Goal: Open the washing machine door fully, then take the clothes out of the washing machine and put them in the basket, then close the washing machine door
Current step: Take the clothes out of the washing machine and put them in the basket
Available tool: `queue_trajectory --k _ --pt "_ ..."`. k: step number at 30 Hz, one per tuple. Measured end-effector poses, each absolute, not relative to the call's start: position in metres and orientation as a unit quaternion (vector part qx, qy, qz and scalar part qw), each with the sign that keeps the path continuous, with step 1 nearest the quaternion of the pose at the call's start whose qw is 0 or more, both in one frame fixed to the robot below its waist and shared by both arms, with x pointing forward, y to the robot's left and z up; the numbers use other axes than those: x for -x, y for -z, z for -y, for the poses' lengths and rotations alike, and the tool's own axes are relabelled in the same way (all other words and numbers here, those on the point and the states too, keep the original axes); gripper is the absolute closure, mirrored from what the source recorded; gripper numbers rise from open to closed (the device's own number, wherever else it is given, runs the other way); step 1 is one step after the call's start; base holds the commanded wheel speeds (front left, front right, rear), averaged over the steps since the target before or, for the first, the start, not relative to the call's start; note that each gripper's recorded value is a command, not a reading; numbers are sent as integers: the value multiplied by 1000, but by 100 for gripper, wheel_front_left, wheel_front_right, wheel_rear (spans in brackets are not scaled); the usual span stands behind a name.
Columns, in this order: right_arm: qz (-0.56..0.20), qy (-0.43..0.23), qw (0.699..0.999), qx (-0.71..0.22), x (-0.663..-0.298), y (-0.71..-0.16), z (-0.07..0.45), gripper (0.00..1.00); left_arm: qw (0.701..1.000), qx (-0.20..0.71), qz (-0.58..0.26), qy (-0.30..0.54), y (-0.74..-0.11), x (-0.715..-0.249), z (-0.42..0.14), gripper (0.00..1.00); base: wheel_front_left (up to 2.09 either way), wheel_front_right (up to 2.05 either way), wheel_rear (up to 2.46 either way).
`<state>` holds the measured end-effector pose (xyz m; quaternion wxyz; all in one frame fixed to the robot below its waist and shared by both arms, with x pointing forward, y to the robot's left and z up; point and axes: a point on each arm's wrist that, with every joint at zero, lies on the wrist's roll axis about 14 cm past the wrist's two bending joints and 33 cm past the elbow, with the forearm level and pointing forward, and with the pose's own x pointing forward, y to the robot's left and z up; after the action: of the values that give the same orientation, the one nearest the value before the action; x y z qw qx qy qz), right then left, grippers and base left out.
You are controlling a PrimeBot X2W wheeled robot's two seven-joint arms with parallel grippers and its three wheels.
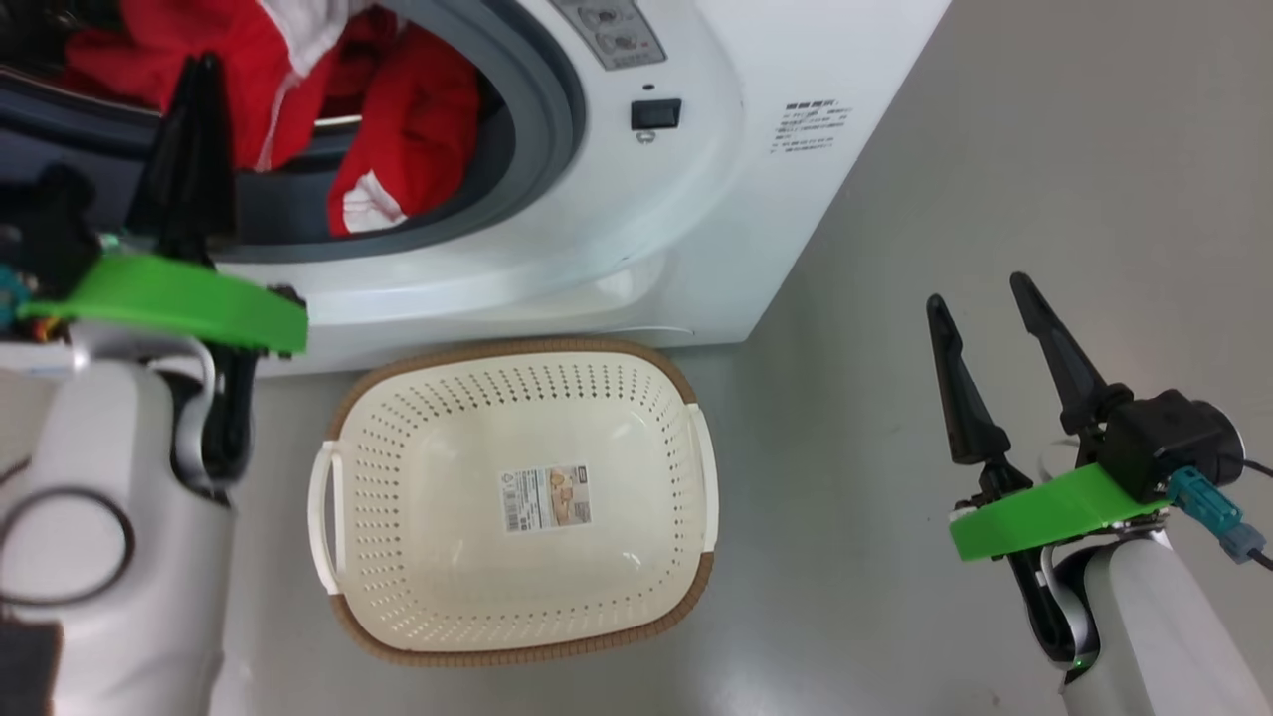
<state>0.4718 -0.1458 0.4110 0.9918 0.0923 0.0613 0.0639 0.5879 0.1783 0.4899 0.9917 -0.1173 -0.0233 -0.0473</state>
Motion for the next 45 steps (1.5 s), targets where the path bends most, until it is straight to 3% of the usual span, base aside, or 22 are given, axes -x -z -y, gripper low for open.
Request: queue_trajectory --k 11,32,36,45 --pt "-39 -71 992 -93 -460 -436 142 0 988 112 97 36 -533 -525 -182 100 0 0 0" --pt "-19 -88 992 -93 -434 -462 131 0 981 140 127 37 -559 -430 -173 100 0 0 0" --pt "-18 -94 991 -95 -435 -462 126 0 981 151 111 43 -552 -422 -166 100 0 0 0" --pt "-40 -85 989 -110 -437 -445 129 0 979 197 -23 49 -467 -423 -144 100 0 0 0"
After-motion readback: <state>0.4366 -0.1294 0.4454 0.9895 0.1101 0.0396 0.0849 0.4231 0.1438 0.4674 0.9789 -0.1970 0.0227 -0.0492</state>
